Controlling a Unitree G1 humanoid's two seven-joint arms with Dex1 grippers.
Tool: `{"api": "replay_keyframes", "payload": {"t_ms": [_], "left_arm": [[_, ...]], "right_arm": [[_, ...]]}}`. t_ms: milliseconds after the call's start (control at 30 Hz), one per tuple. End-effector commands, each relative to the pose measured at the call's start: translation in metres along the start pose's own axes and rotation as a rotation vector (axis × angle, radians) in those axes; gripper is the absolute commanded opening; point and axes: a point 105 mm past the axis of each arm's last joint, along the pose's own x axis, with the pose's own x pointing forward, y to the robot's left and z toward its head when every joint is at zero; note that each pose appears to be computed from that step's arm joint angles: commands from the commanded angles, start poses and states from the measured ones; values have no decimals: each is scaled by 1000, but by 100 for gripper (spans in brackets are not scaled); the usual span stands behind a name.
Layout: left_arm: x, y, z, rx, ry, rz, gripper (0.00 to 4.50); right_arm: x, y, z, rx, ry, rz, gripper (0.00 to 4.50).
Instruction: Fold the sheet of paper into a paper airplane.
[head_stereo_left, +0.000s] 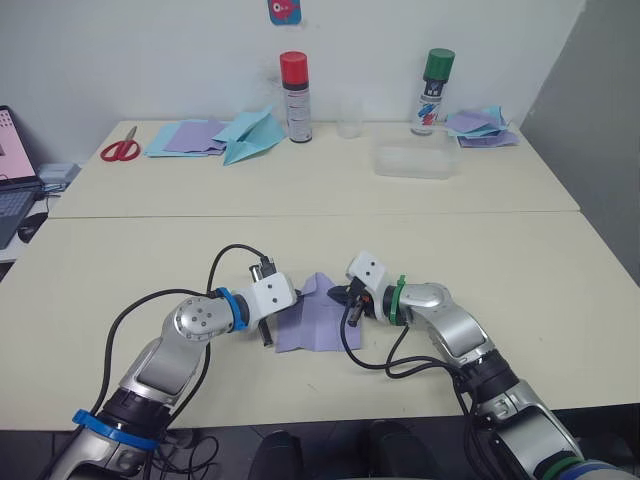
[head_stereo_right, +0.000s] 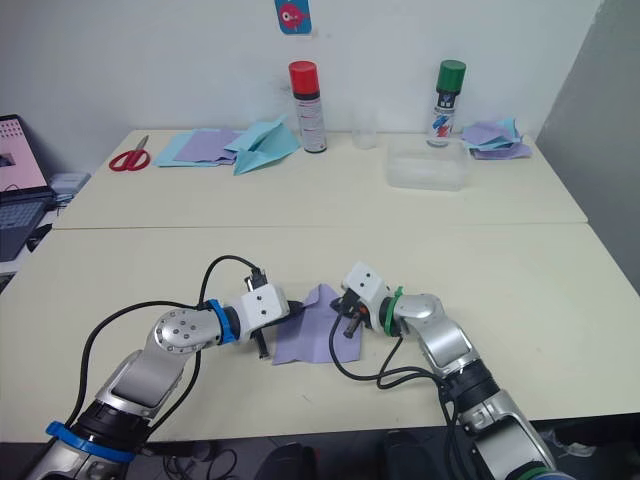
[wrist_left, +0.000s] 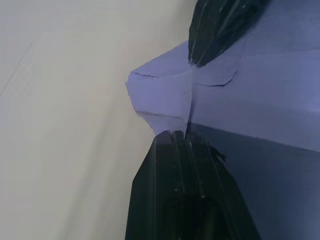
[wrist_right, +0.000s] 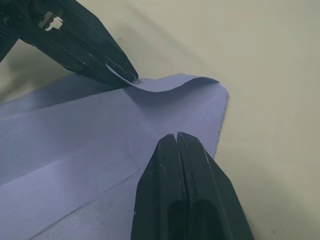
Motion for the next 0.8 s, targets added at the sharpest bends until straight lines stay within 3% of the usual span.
{"api": "replay_keyframes", "payload": {"t_ms": [33,233,467,800], "left_arm": [[4,-11,-12,38,62,-70,2],[0,-14,-19,96,143,-149,2],[1,-10,-21,119,161,-157,2],[-1,-9,-26,128,169,-159,2]], "right_arm": [[0,0,-16,32,64,-11,0],[0,-8,3,65,-16,-20,0],[6,-23,41,244,-231,-65,0],[31,-14,36,148,-128,14,0]]}}
